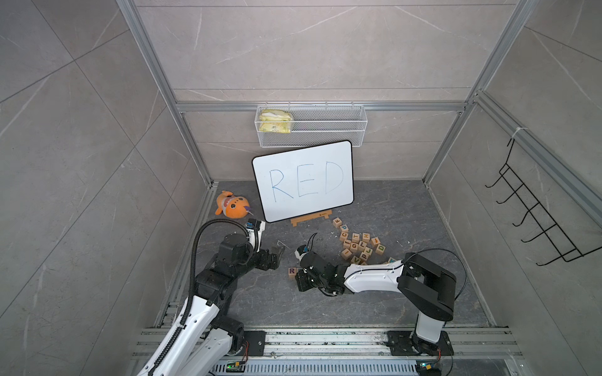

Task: Assemble the uppercase word "red" with letter blocks
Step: Adjust the letter block at the center of the board.

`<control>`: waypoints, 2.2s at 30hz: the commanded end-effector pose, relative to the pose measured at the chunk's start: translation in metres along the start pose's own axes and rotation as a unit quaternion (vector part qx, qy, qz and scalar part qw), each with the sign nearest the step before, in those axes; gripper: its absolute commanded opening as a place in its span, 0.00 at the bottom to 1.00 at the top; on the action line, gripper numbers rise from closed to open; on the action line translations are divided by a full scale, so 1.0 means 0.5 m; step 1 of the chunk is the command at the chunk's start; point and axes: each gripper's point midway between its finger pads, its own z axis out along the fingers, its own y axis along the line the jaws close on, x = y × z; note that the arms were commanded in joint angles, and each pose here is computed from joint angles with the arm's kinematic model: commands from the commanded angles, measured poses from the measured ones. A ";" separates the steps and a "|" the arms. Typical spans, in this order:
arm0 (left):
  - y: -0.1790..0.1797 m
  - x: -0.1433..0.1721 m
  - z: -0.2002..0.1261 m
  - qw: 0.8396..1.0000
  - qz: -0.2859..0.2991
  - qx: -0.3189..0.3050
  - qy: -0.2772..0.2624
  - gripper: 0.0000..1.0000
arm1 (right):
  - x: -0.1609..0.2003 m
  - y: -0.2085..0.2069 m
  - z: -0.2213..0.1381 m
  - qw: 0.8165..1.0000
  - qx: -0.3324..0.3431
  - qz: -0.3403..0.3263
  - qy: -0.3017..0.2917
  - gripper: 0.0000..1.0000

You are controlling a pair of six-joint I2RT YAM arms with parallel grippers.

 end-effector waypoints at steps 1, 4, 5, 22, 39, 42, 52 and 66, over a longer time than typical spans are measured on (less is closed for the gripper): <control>-0.004 -0.036 -0.016 0.999 0.014 -0.001 -0.032 0.96 | 0.003 -0.004 0.010 1.000 0.013 -0.013 0.006 0.08; -0.004 -0.035 -0.015 0.999 0.014 0.000 -0.031 0.96 | 0.004 -0.001 0.007 1.000 0.009 -0.014 0.009 0.08; -0.004 -0.035 -0.015 0.999 0.014 -0.001 -0.032 0.96 | 0.005 0.001 0.004 1.000 0.006 -0.014 0.010 0.08; -0.005 -0.036 -0.015 0.999 0.013 0.001 -0.032 0.96 | 0.014 -0.021 -0.063 1.000 0.016 -0.024 -0.006 0.07; -0.003 -0.035 -0.014 0.999 0.013 -0.001 -0.032 0.96 | -0.007 -0.087 -0.035 0.999 0.049 0.004 -0.012 0.02; -0.003 -0.034 -0.013 0.999 0.013 -0.001 -0.030 0.96 | -0.008 -0.086 -0.022 0.999 0.048 0.004 -0.008 0.02; -0.003 -0.033 -0.012 0.999 0.012 -0.001 -0.030 0.96 | -0.017 -0.080 0.001 0.999 0.047 0.003 -0.006 0.02; -0.002 -0.032 -0.010 1.000 0.012 -0.001 -0.028 0.97 | -0.025 -0.090 -0.008 0.998 0.063 -0.001 -0.011 0.02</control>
